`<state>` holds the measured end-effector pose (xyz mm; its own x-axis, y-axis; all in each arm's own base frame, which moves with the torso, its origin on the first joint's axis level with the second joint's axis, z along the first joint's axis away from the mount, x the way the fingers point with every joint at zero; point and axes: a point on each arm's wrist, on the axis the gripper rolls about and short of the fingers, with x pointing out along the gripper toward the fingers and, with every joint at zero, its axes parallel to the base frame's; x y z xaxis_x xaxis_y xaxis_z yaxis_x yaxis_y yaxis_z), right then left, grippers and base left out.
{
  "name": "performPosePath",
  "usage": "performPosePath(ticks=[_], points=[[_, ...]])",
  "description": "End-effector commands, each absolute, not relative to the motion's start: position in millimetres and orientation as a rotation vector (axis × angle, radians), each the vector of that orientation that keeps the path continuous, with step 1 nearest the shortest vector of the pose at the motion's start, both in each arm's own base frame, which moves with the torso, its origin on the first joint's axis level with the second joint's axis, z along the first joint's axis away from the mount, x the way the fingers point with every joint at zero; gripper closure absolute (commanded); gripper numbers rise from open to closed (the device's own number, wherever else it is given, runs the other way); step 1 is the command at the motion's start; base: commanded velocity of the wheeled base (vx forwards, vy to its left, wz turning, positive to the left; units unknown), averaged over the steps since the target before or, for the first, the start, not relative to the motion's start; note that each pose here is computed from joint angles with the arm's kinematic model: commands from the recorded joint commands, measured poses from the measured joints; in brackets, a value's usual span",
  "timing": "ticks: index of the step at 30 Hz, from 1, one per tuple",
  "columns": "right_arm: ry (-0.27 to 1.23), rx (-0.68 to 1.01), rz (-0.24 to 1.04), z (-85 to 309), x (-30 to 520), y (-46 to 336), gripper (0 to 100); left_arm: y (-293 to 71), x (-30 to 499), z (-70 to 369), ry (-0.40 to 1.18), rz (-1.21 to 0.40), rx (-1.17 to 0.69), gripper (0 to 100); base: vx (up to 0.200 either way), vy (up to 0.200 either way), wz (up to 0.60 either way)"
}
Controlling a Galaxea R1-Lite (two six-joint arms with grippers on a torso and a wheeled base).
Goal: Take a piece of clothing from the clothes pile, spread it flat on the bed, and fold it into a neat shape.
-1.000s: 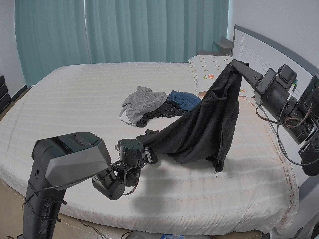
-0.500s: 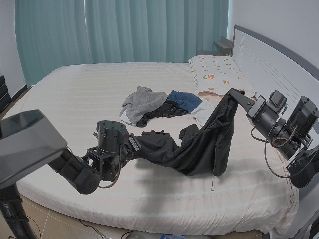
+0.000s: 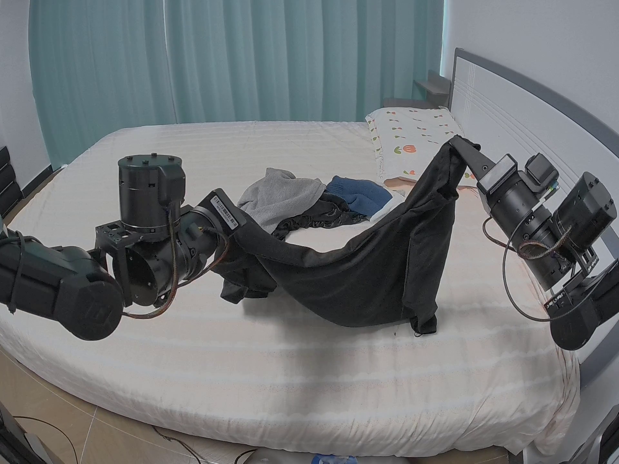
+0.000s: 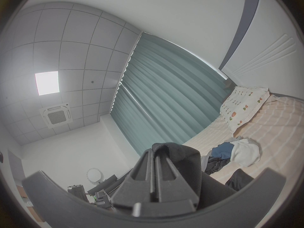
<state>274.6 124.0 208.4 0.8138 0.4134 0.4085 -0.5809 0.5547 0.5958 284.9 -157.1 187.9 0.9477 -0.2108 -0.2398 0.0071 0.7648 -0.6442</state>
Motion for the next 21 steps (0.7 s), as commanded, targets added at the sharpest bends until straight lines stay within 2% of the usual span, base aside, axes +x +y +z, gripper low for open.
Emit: performPosePath(ticks=[1, 7, 19, 21], points=[[-0.07, 0.762, 0.555, 170.6, 255.7, 115.4, 100, -140.2, 256.0, 172.3, 0.394, -0.172, -0.69, 100, 0.0, 0.0, 0.0], [0.007, 0.749, 0.523, 150.0, 258.4, 117.0, 100, -140.0, 248.9, 163.5, 0.401, -0.204, -0.789, 100, 0.0, 0.0, 0.0], [0.079, 0.741, 0.482, 132.8, 252.9, 111.2, 100, -136.8, 228.9, 134.1, 0.519, -0.179, -0.78, 100, 0.0, 0.0, 0.0], [0.085, 0.739, 0.484, 131.6, 252.8, 112.1, 100, -137.3, 229.3, 133.9, 0.519, -0.189, -0.787, 100, -0.2, 0.0, 0.0]])
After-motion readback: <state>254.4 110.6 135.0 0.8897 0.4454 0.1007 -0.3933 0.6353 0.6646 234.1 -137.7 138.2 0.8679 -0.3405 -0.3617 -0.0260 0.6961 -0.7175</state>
